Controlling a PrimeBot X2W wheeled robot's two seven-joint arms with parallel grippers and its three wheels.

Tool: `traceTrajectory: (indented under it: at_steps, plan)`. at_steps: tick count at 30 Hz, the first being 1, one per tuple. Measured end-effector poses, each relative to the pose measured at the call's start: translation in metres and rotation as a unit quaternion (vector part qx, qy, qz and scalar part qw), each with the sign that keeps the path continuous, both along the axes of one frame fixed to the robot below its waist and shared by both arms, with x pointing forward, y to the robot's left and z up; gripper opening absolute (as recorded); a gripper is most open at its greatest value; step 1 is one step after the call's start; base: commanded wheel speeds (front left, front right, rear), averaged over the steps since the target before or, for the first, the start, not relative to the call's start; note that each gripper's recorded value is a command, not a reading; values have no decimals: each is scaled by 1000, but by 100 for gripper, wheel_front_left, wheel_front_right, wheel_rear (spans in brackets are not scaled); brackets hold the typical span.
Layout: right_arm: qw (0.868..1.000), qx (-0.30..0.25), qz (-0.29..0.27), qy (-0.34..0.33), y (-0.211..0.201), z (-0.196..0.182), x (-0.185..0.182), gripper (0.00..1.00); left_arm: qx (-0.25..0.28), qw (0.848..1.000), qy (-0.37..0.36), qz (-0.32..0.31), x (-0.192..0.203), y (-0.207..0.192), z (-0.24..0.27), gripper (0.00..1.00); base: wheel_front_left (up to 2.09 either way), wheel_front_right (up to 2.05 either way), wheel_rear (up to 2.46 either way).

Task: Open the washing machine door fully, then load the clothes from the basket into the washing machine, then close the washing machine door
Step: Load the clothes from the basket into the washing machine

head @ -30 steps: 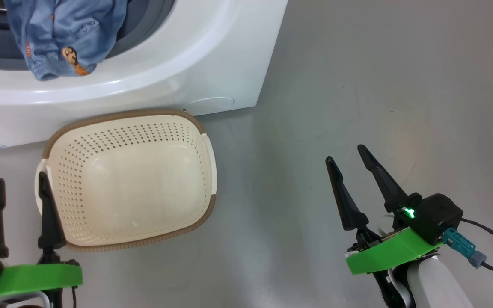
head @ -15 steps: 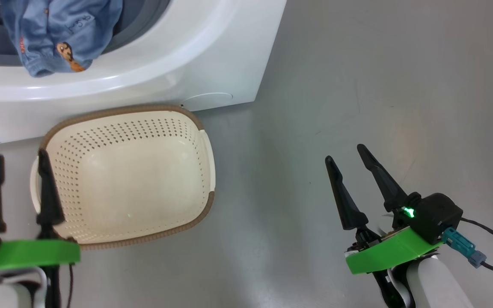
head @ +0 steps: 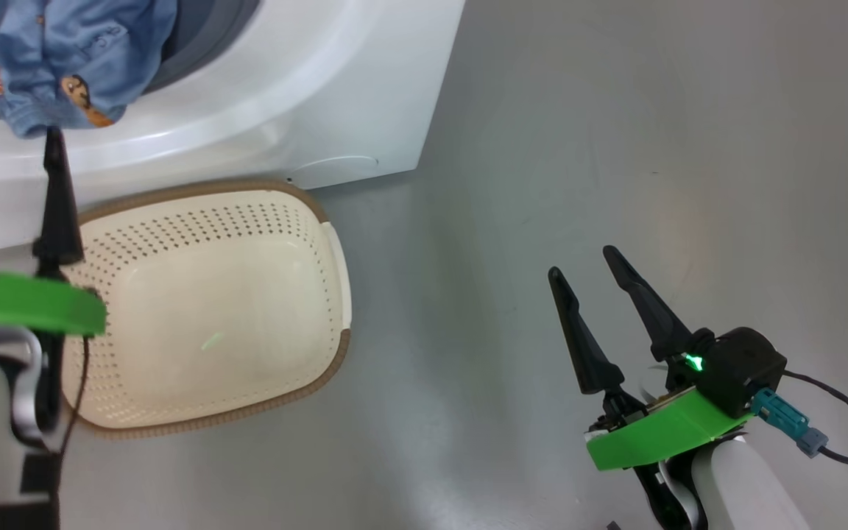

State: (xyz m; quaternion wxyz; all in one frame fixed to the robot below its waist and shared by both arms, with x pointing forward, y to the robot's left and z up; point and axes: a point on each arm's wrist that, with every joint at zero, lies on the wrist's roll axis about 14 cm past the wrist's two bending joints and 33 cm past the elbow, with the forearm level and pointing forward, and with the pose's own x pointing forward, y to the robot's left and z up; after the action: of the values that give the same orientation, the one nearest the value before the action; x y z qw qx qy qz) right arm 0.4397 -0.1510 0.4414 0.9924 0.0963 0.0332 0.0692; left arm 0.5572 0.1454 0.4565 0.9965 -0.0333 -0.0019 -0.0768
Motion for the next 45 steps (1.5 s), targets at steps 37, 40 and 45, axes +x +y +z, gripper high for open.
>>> traceTrajectory:
  at_steps: [37, 40, 45]
  plan:
    - [999, -15, -24, 29, -19, -20, -3, 100, 63, 954, 293, -8, 100, -18, -90, 100, 0, 0, 0]
    - [999, -16, -24, 32, -19, -22, -3, 100, 76, 946, 315, -9, 97, -19, -101, 100, 0, 0, 0]
    - [999, -17, -25, 36, -20, -26, -2, 100, 81, 946, 314, -17, 102, -27, -104, 42, 0, 0, 0]
